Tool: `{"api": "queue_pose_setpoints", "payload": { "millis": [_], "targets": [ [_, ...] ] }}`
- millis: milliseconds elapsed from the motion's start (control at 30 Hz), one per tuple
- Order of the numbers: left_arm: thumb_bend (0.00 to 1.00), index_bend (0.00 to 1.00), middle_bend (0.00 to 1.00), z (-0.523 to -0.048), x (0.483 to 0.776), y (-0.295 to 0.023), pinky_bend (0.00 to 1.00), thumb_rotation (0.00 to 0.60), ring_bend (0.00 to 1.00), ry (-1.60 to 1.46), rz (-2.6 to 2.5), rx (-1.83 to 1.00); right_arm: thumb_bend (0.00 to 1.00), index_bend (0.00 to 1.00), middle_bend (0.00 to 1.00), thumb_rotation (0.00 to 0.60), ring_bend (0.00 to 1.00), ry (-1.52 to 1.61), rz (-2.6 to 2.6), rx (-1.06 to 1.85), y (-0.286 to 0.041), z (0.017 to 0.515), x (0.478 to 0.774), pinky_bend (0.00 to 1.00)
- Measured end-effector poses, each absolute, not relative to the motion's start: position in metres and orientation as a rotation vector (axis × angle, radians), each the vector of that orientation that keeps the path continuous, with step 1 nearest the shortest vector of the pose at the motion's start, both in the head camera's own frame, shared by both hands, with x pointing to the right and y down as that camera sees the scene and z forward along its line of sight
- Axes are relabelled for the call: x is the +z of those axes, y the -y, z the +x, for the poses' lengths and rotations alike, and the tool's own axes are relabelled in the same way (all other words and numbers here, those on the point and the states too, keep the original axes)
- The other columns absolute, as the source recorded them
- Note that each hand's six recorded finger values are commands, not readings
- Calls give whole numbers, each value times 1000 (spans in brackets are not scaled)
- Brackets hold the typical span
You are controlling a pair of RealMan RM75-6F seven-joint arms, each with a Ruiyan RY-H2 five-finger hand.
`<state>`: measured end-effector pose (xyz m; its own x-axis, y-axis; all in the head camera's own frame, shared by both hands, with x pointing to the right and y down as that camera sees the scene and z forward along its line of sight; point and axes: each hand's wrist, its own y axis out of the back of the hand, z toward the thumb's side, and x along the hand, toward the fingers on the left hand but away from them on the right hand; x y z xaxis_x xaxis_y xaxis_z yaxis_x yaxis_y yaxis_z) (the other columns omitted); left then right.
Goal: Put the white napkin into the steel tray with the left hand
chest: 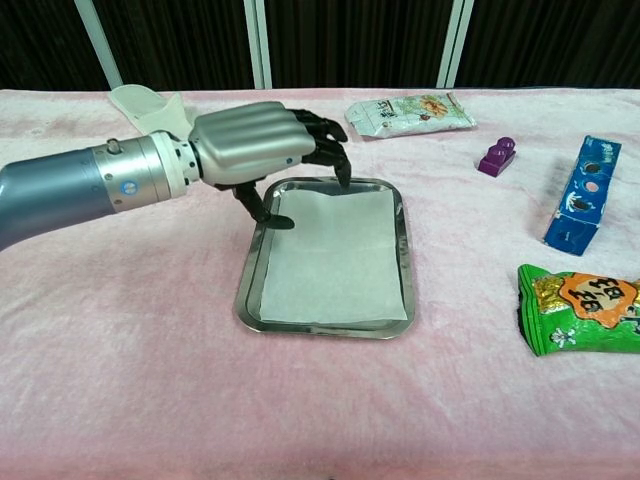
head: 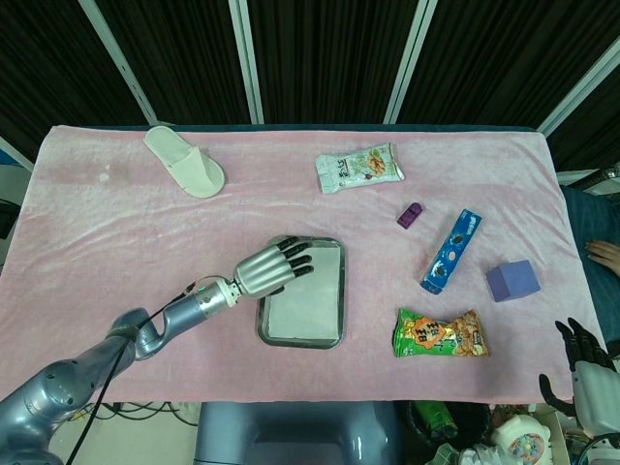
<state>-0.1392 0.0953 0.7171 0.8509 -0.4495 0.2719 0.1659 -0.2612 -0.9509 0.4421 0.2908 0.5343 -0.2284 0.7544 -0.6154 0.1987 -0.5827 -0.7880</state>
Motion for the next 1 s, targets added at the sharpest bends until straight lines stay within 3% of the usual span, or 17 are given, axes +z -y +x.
{"api": "queue_pose_setpoints", "payload": {
  "millis": [233, 433, 767, 1000],
  "targets": [
    [211, 266, 230, -188, 699, -81, 170, 600, 107, -349, -1673, -724, 356, 0, 0, 600, 58, 1127, -1616, 1855, -289, 443, 533, 164],
    [212, 263, 229, -262, 672, -83, 187, 600, 96, -494, -1638, -922, 356, 0, 0, 600, 58, 1100, -1598, 1837, -286, 444, 531, 165],
    [211, 241, 181, -429, 595, -148, 142, 600, 29, -860, -1522, -1440, 317, 0, 0, 600, 55, 1033, -1593, 1794, -281, 443, 528, 158],
    [211, 227, 148, -482, 571, -202, 76, 600, 0, -1024, -1490, -1599, 317, 0, 0, 600, 55, 1036, -1604, 1763, -280, 441, 526, 150]
  ]
}}
